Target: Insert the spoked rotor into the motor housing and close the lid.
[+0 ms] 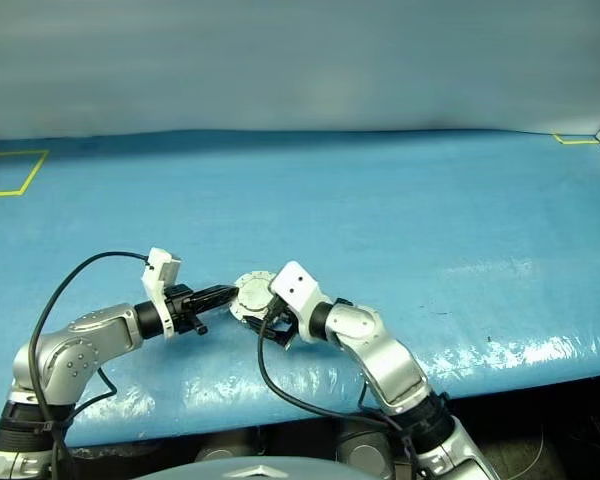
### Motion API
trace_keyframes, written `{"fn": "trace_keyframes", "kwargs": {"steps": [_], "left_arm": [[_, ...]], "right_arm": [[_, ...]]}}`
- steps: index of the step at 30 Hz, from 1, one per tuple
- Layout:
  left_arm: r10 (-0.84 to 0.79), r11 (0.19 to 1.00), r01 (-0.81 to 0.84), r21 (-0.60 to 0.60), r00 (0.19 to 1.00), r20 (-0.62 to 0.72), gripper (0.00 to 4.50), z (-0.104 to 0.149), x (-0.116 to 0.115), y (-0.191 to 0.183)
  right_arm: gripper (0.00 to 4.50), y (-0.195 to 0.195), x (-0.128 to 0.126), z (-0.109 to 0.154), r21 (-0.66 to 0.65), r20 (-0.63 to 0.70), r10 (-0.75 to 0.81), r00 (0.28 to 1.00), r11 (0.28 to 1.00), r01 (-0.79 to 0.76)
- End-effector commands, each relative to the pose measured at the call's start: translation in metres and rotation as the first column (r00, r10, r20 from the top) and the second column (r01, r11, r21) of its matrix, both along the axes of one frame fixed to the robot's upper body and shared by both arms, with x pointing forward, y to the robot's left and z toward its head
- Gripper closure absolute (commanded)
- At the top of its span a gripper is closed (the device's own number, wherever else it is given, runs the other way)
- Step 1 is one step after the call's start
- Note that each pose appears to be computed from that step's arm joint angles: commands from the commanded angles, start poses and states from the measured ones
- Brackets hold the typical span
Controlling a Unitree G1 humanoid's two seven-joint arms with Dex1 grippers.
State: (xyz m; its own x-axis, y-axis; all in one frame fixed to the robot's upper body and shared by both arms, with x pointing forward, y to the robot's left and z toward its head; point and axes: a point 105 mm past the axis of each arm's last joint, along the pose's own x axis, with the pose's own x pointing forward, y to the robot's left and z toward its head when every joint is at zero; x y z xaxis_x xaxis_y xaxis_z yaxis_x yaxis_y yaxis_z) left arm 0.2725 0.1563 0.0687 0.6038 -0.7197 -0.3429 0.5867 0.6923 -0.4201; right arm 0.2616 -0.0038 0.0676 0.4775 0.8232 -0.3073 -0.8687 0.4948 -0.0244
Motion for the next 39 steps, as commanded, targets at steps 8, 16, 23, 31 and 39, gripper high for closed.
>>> {"fn": "trace_keyframes", "kwargs": {"steps": [8, 16, 23, 31, 39], "left_arm": [[-0.016, 1.000, 0.017, 0.021, 1.000, -0.025, 4.50, -0.009, -0.004, 0.000], [-0.014, 1.000, 0.014, 0.019, 1.000, -0.019, 4.50, -0.009, -0.004, 0.001], [0.004, 1.000, -0.003, 0.024, 1.000, -0.015, 4.50, -0.009, -0.005, 0.005], [0.009, 1.000, -0.008, 0.022, 1.000, -0.021, 4.50, -0.011, -0.008, 0.006], [0.010, 1.000, -0.010, 0.018, 1.000, -0.025, 4.50, -0.012, -0.008, 0.005]], "right_arm": [[0.04, -0.031, -0.018, 0.017, 0.334, -0.396, -0.136, 0.908, 0.900, 0.281], [0.04, -0.023, -0.011, 0.001, 0.352, -0.645, -0.176, 0.744, 0.796, 0.493], [0.04, -0.008, -0.009, -0.007, 0.368, -0.756, -0.095, 0.648, 0.758, 0.539], [0.04, 0.012, -0.016, 0.004, 0.448, -0.803, 0.073, 0.592, 0.728, 0.518], [0.04, 0.025, -0.017, 0.012, 0.484, -0.819, 0.158, 0.551, 0.706, 0.516]]}}
